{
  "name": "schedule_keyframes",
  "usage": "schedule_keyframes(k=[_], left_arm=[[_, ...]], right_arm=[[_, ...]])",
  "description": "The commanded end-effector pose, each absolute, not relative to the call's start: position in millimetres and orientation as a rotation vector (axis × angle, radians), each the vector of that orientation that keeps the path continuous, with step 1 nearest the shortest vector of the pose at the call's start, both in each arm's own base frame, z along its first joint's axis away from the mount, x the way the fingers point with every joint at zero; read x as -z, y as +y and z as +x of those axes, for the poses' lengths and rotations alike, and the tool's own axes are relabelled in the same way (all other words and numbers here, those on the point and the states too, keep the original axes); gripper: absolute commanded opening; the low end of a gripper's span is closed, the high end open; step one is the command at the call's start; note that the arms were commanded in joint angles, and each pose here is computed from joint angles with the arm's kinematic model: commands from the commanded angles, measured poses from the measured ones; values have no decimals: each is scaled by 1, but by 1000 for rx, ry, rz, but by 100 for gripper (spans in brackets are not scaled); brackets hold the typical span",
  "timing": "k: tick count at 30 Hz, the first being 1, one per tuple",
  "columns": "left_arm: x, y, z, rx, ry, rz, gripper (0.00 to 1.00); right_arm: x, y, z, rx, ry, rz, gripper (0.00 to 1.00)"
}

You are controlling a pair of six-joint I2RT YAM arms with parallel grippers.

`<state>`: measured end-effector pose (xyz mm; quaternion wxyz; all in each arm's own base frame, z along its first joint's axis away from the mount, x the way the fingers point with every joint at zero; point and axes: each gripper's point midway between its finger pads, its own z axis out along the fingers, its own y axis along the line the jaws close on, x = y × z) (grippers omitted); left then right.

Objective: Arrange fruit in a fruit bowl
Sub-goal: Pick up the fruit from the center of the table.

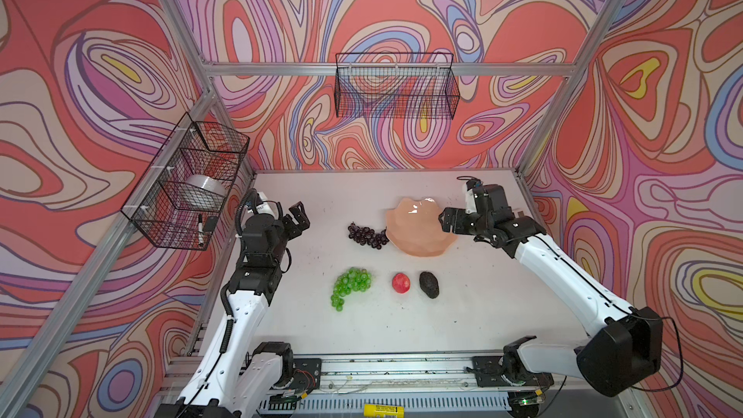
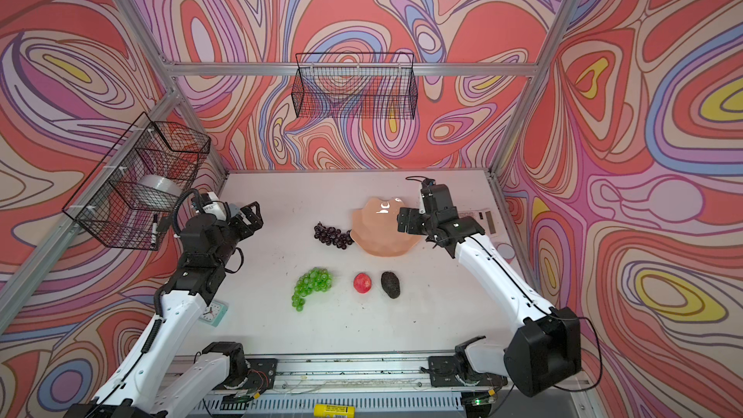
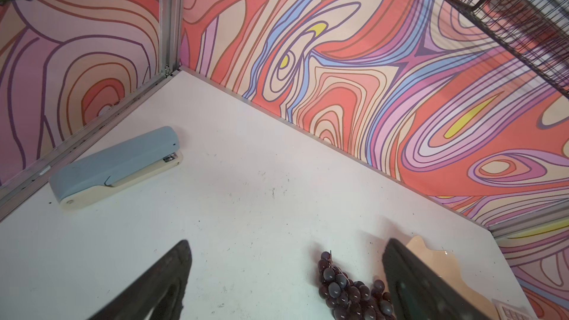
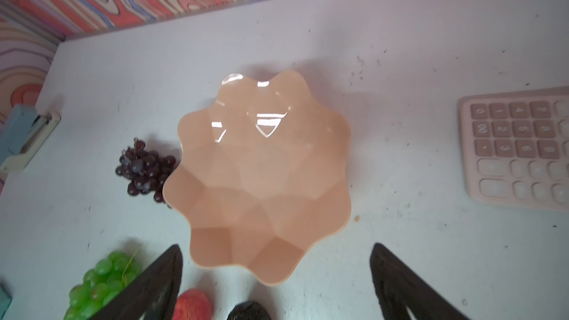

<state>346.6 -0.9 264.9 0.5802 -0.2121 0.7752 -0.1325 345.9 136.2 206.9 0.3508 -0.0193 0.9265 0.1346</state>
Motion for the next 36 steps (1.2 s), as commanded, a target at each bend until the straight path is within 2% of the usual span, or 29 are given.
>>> schedule_keyframes(k=[1,7,14,27,36], left_arm=[[-265,-3,348,334,1828,-516,98],[-259,-3,349,340,1835,-529,98],[-254,2,348,322,1835,-559,99],[-248,-1,348,353,1846,-579,99],[-249,1,345,347,1833,-582,99]], right_arm=[[-187,149,301,-354,2530,-143,98],[-164,181,249,-416,2655,-250,96],[-118,191,212,-395,2778,-271,93],[-61,203,237,-240,2837,-240,84],[-42,199,253,-135,2799,-203,79]])
